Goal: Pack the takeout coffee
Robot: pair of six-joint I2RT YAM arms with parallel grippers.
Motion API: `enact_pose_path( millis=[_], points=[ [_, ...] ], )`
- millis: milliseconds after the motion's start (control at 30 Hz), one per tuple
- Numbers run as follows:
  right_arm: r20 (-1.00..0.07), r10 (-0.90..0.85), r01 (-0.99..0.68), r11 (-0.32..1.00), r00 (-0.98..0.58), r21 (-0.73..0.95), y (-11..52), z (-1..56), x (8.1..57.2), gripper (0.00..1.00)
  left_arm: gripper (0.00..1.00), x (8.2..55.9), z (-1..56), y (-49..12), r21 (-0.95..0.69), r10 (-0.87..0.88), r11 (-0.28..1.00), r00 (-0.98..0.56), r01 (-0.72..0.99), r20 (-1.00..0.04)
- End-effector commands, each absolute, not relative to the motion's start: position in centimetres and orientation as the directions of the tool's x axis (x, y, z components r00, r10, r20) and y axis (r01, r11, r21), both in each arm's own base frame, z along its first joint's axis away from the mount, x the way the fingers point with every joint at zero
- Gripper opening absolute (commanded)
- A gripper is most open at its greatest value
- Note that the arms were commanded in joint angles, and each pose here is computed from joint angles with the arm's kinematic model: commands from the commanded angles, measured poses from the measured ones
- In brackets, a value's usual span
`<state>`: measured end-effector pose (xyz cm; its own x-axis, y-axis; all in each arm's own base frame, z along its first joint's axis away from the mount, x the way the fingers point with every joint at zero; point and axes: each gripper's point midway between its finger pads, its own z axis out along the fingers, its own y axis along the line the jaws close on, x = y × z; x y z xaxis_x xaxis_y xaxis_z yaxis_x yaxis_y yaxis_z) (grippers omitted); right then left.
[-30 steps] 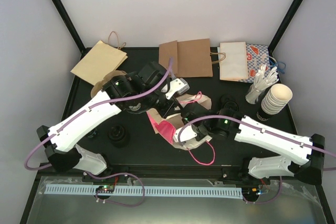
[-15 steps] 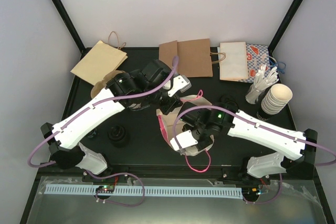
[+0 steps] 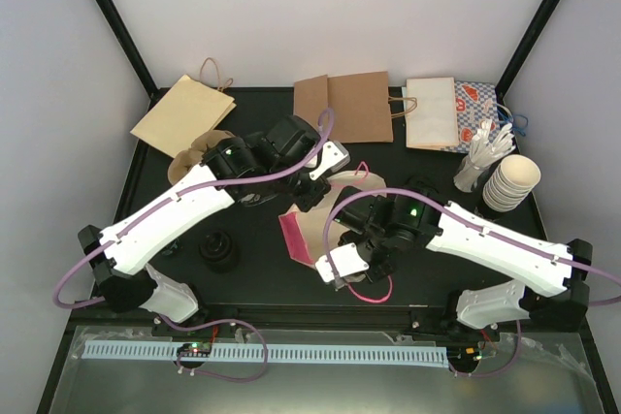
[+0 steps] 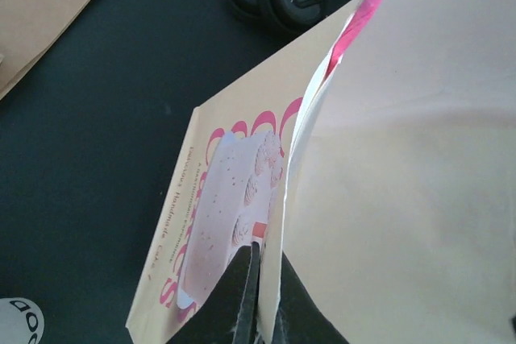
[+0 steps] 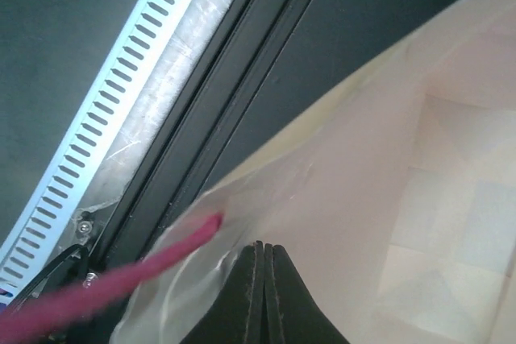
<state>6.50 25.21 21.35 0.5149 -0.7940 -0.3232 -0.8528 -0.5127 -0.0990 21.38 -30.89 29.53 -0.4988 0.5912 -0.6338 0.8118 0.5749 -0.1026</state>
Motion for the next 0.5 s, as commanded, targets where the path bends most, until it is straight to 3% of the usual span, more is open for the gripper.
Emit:
enact_pose_path(
  millis=[0,100,233,467],
  points=[
    [-0.359,-0.786,-0.852,-0.520,0.504,-0.057,24.9,22.7,5.0,0.01,0.02,22.6,29.6,-30.6,-0.056,0.574,0.610,-0.490,0.790,-0.656],
    [-0.327,-0.807,-0.870,-0.469,0.492,-0.154,25.6,23.3,7.1,0.01,0.02,22.1,29.3,-31.0,-0.092,0.570,0.597,-0.503,0.797,-0.650],
    [-0.257,-0.867,-0.854,-0.292,0.427,-0.431,26.6,25.6,12.8,0.01,0.01,21.7,28.9,-31.5,-0.136,0.554,0.591,-0.523,0.795,-0.647],
    [-0.357,-0.862,-0.775,-0.063,0.360,-0.629,26.8,32.4,16.0,0.03,0.02,22.3,28.5,-31.5,-0.196,0.498,0.645,-0.601,0.739,-0.625]
  ],
)
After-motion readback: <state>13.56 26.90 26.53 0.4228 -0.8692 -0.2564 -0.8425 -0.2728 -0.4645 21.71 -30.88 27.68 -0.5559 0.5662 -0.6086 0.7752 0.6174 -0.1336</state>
